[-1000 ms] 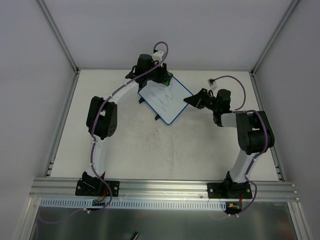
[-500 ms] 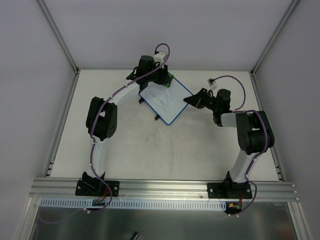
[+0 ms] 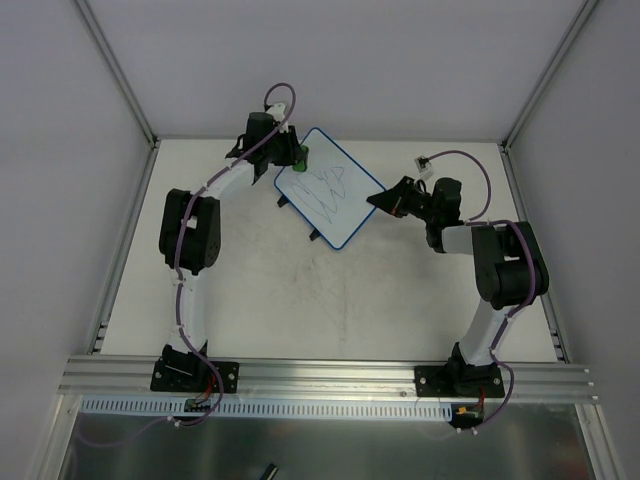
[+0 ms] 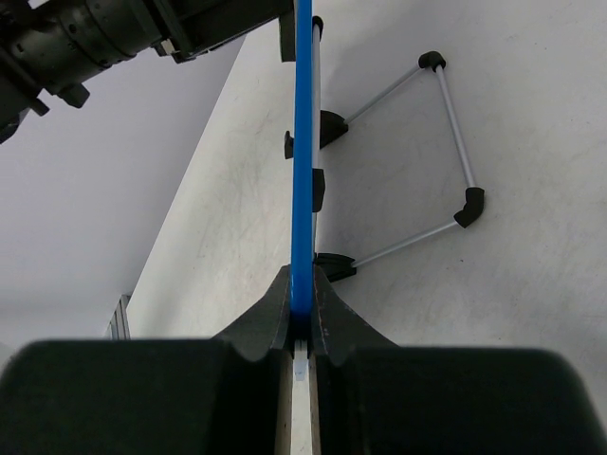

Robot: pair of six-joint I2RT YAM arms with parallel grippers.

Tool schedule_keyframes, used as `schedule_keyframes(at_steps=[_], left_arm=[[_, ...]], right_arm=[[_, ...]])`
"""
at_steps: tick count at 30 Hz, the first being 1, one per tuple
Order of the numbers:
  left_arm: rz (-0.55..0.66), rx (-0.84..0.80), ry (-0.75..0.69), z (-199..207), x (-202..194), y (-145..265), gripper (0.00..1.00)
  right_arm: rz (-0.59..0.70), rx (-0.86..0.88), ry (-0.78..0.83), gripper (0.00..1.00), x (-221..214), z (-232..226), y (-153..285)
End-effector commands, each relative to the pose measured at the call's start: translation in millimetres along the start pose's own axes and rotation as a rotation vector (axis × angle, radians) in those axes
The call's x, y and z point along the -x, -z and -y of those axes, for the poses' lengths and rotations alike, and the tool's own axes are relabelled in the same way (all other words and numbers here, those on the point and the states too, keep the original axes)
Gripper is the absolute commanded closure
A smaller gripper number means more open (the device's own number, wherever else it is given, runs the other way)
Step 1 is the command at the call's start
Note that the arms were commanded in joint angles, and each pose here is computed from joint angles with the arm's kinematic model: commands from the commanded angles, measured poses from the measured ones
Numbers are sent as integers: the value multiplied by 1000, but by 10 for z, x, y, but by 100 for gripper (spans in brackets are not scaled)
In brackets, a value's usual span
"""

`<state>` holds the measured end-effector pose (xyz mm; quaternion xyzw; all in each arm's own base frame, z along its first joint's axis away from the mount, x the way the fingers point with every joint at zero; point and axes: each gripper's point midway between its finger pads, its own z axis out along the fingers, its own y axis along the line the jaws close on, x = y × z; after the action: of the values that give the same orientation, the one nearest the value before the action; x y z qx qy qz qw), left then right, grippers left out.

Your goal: Erase the whiteboard

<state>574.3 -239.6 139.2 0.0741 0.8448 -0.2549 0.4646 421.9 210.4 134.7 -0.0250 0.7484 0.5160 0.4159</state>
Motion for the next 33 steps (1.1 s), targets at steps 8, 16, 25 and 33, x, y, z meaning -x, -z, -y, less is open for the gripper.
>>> schedule_keyframes(at_steps=[8, 16, 25, 33], left_arm=[[-33, 40, 189, -428, -142, 11, 100], [-26, -5, 174, -287, -120, 42, 100], [32, -79, 1, 317, -38, 102, 100], [53, -189, -185, 1052, -80, 121, 100]], right_arm=[[61, 78, 147, 100, 281, -282, -23], [62, 77, 147, 100, 285, -277, -20], [61, 80, 147, 100, 288, -277, -28], [58, 80, 143, 100, 278, -274, -26]])
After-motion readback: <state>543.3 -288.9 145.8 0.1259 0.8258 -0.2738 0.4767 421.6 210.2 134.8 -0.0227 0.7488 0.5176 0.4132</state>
